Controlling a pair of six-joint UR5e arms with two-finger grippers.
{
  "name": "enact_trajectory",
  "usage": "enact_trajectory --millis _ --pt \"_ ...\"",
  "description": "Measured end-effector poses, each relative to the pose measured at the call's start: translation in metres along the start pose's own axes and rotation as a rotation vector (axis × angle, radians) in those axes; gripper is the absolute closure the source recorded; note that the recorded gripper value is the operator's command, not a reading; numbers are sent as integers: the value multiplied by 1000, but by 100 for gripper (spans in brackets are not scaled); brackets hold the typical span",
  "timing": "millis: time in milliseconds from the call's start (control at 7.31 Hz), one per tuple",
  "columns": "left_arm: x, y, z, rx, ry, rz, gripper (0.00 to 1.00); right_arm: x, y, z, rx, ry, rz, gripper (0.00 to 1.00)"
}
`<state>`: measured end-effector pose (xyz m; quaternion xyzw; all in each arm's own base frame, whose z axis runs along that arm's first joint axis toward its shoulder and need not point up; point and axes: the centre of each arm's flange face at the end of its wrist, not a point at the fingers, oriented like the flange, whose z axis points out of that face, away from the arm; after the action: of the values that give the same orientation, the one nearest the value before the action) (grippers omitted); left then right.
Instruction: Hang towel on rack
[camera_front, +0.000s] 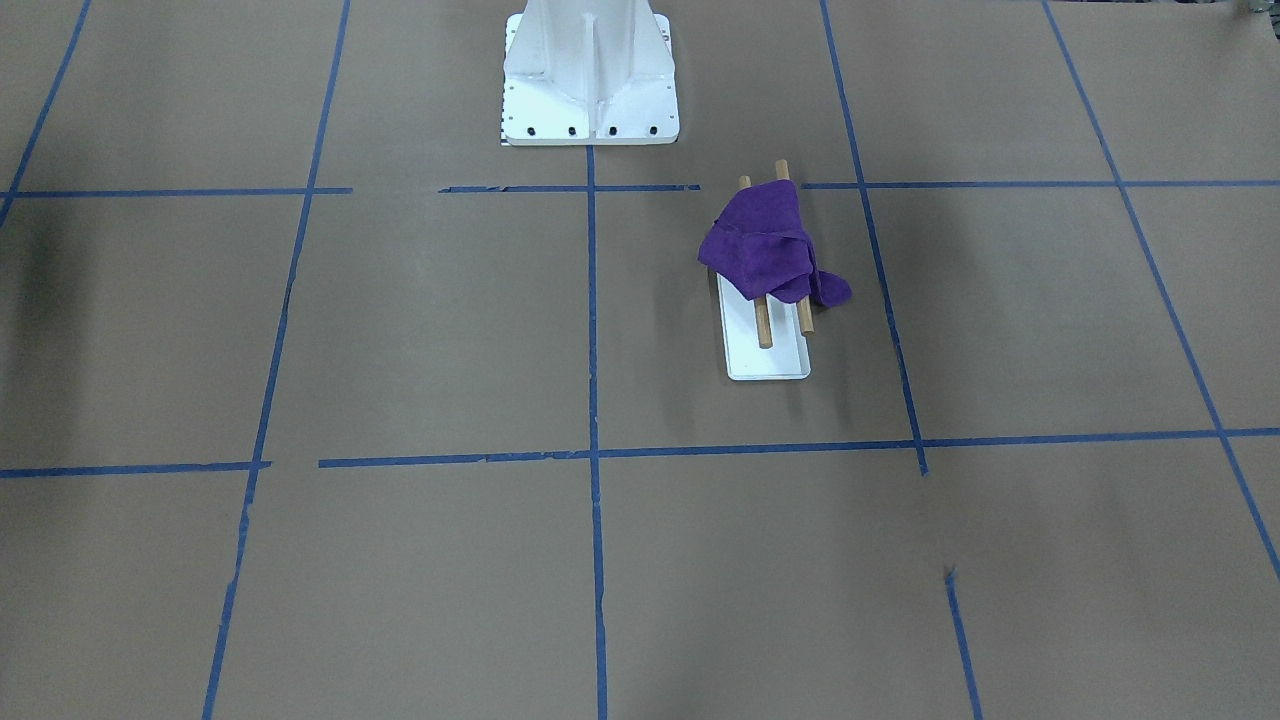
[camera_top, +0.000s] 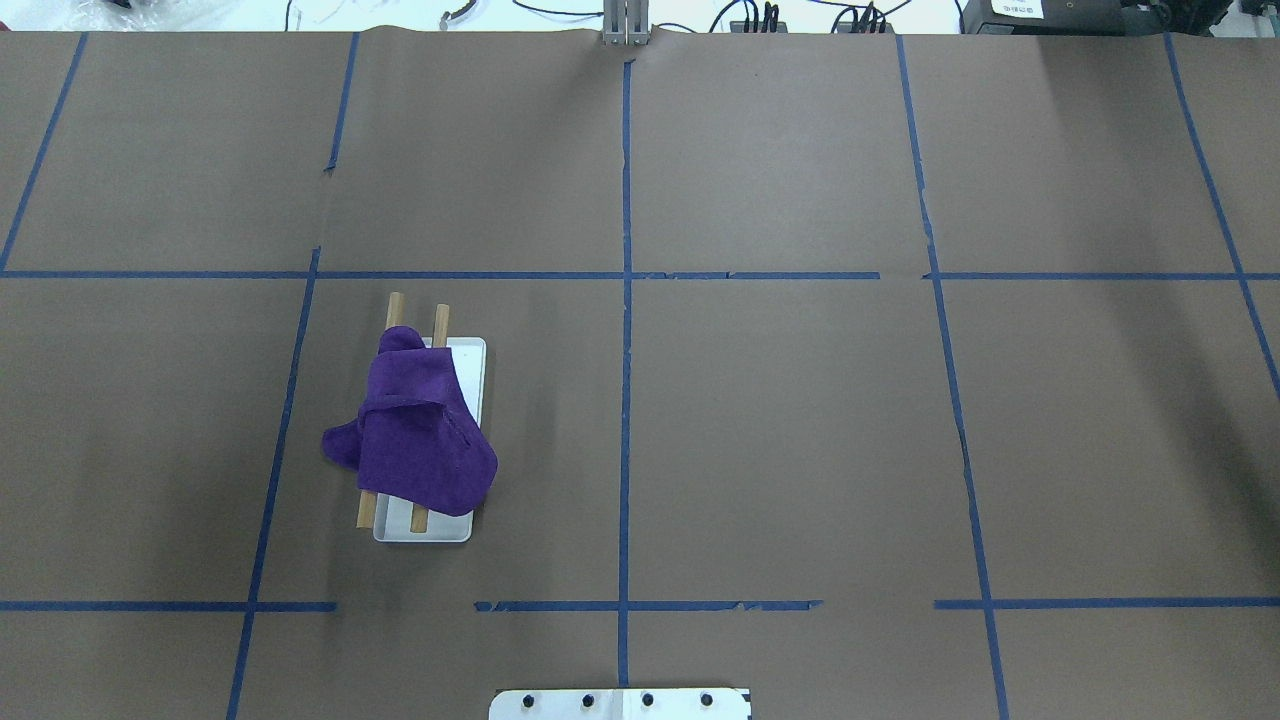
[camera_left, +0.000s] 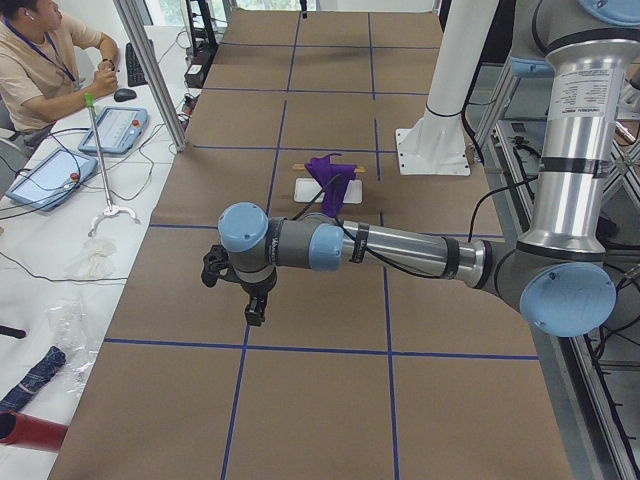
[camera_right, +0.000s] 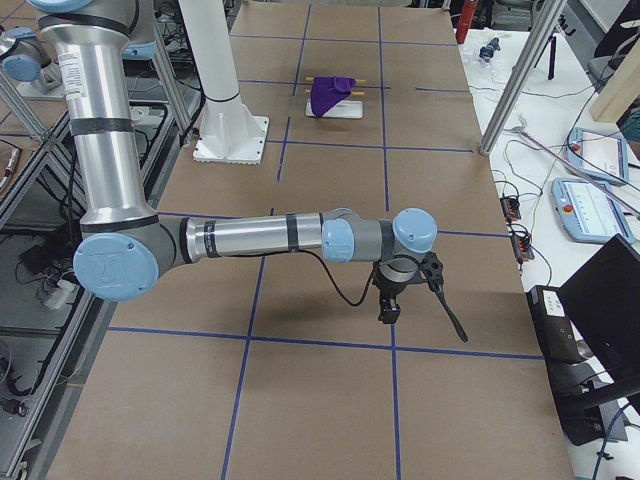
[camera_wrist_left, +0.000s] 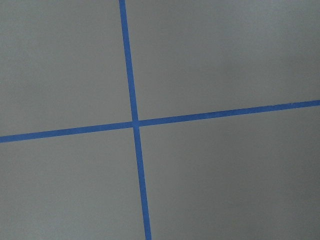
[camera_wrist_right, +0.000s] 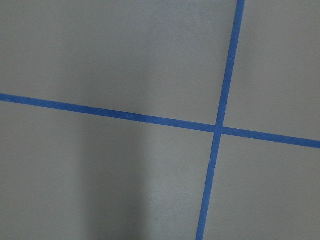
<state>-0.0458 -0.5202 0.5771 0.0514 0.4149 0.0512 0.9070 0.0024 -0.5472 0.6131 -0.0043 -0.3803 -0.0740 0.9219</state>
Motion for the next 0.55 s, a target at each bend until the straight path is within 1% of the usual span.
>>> enact_trajectory --millis 547 --pt "4 -1 10 -20 -1 6 0 -2 0 -2 8 -3 -2 0"
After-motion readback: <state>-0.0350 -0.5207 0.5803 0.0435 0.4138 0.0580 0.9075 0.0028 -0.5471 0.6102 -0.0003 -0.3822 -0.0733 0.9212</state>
